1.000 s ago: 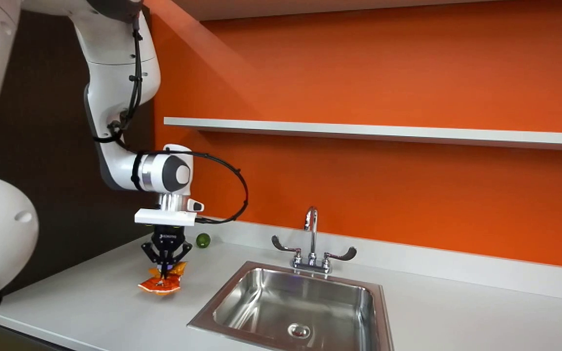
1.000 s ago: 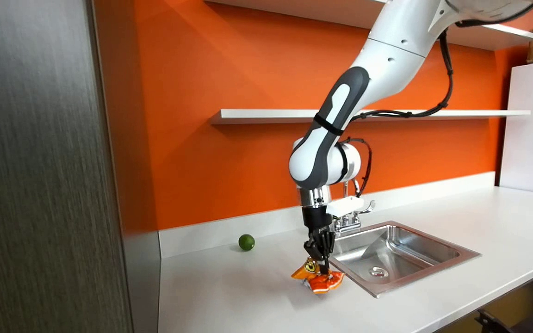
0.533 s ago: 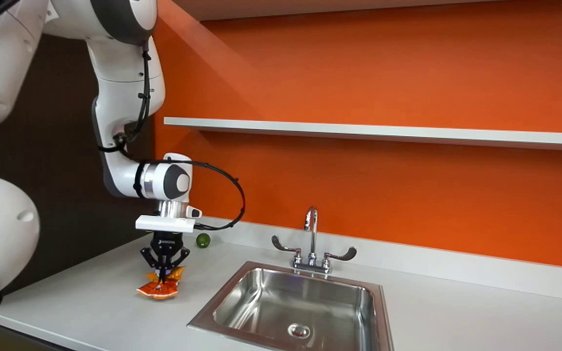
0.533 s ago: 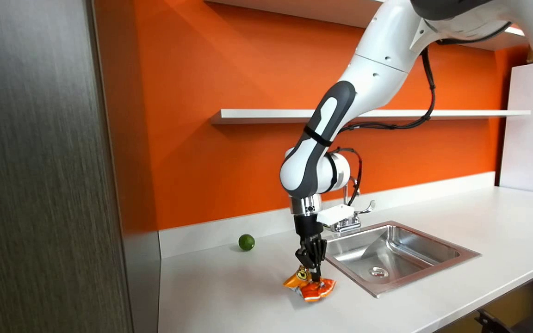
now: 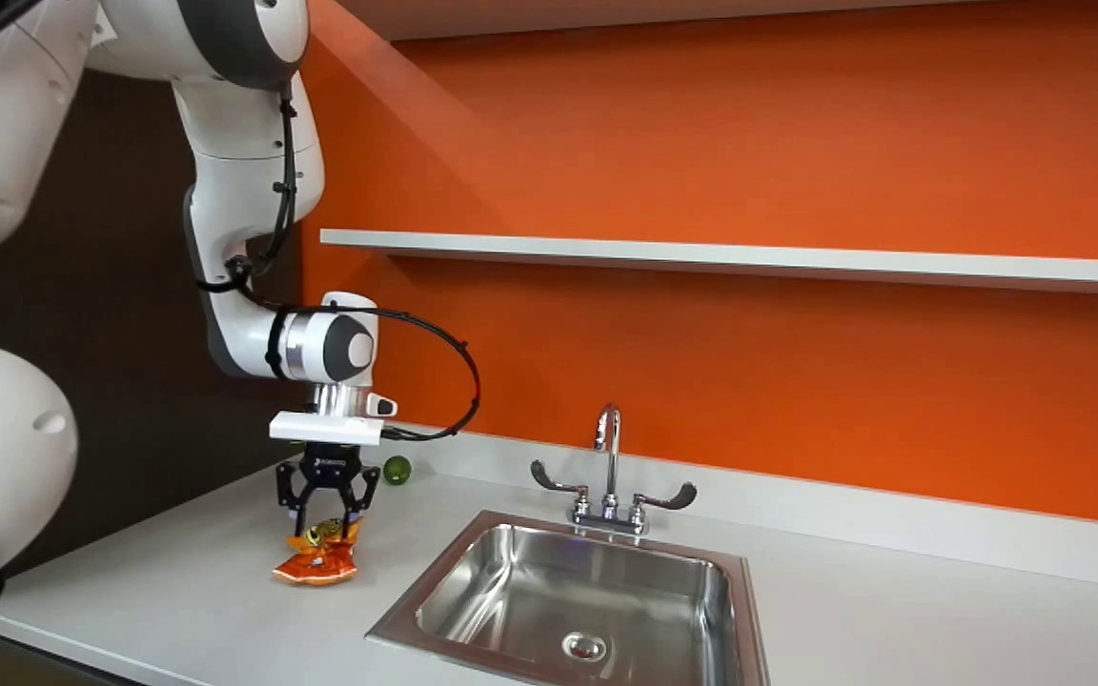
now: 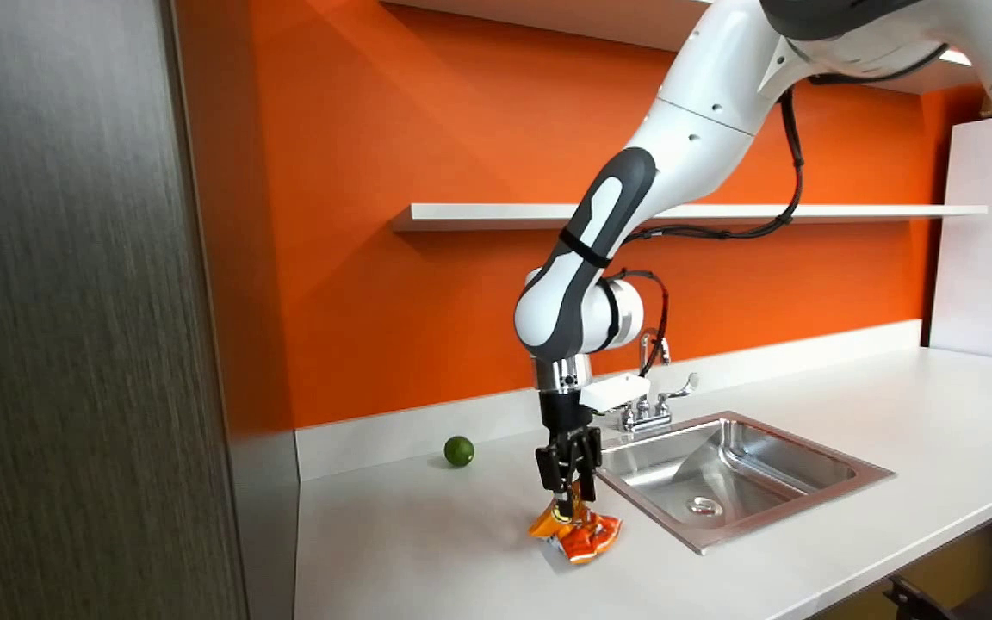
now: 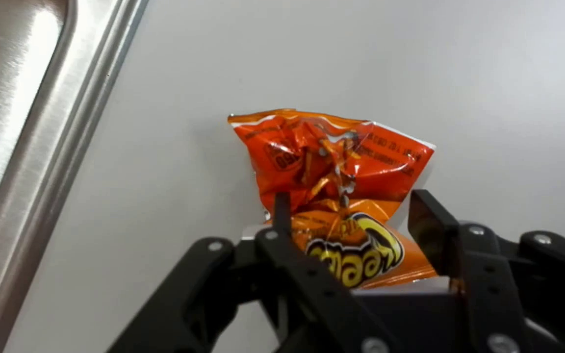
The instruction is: Remove the snack packet from the sink
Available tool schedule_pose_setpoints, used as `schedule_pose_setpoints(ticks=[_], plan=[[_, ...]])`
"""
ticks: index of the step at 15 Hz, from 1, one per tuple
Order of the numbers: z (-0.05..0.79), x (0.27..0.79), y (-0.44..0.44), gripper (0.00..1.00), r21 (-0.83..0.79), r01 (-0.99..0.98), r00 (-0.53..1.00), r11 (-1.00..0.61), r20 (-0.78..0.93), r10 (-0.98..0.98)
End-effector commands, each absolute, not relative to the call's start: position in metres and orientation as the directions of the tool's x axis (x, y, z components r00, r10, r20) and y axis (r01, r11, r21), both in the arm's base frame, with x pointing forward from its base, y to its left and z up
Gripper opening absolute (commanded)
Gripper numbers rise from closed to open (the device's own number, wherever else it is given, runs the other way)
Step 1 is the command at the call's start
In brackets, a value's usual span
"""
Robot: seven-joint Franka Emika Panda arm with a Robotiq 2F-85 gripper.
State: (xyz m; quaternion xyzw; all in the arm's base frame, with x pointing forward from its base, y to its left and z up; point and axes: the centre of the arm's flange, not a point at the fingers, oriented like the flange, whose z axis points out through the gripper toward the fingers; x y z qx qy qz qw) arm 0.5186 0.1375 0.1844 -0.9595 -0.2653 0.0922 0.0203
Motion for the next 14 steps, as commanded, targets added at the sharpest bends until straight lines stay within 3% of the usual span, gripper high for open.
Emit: schedule_pose_setpoints(ticks=[1, 2, 14], plan=[[0.215, 0.513, 0.141, 0.95, -0.088, 0.47, 0.864, -0.878, -0.157, 0.478], [0.221, 0.511, 0.141, 1.0, -0.088, 0.461, 0.87, -0.883, -0.149, 0.47], [0.301, 0.45, 0.131, 1.0, -0.092, 0.32, 0.944, -0.943, -0.05, 0.325]])
